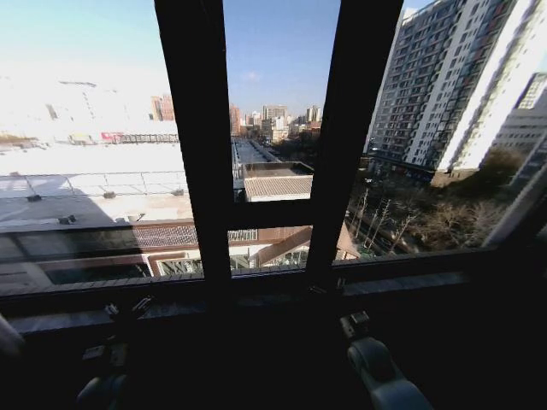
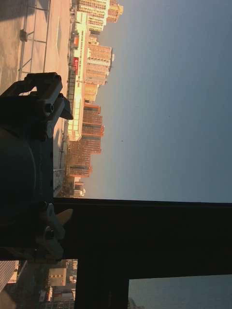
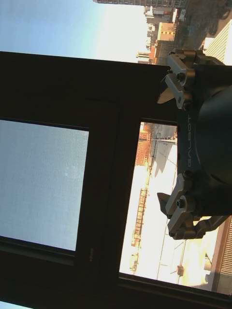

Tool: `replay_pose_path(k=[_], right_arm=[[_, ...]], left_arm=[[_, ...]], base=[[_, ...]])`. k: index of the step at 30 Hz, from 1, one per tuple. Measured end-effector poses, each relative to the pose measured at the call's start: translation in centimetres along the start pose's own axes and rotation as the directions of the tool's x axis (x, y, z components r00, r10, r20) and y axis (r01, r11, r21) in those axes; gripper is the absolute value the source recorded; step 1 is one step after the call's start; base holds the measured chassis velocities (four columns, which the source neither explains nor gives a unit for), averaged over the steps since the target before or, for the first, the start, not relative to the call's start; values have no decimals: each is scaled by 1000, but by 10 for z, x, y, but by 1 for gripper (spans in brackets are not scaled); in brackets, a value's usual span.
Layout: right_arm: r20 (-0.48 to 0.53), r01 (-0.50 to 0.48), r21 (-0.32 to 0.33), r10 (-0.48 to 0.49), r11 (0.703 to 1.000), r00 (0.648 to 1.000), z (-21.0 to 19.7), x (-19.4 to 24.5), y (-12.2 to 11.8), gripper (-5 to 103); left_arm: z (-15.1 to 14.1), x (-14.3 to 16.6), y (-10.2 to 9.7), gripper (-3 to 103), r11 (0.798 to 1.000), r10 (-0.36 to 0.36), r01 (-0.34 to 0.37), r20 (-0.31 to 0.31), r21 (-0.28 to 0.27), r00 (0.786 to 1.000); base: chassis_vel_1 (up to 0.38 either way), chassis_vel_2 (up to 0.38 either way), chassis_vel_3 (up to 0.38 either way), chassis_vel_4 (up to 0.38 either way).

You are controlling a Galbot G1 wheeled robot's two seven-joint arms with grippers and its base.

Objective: Open the curtains by pulling them apart, changing their state from closed to fully open.

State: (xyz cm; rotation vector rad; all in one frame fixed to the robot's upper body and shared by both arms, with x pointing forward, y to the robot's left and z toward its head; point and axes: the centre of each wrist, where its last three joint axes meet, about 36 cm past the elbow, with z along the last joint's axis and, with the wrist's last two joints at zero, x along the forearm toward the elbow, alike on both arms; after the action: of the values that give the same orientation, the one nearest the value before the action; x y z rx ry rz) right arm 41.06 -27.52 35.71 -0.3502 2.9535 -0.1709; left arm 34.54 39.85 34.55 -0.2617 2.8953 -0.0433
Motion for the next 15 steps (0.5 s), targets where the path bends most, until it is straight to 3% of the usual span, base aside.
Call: replay_pose_path(k=[15], right_arm=[[0,0,0,0,1000,1000,0,0,0,100]], left_arm=[[0,0,0,100,1000,0,0,0,0,1000]], base=[[-354,-349,344,355]])
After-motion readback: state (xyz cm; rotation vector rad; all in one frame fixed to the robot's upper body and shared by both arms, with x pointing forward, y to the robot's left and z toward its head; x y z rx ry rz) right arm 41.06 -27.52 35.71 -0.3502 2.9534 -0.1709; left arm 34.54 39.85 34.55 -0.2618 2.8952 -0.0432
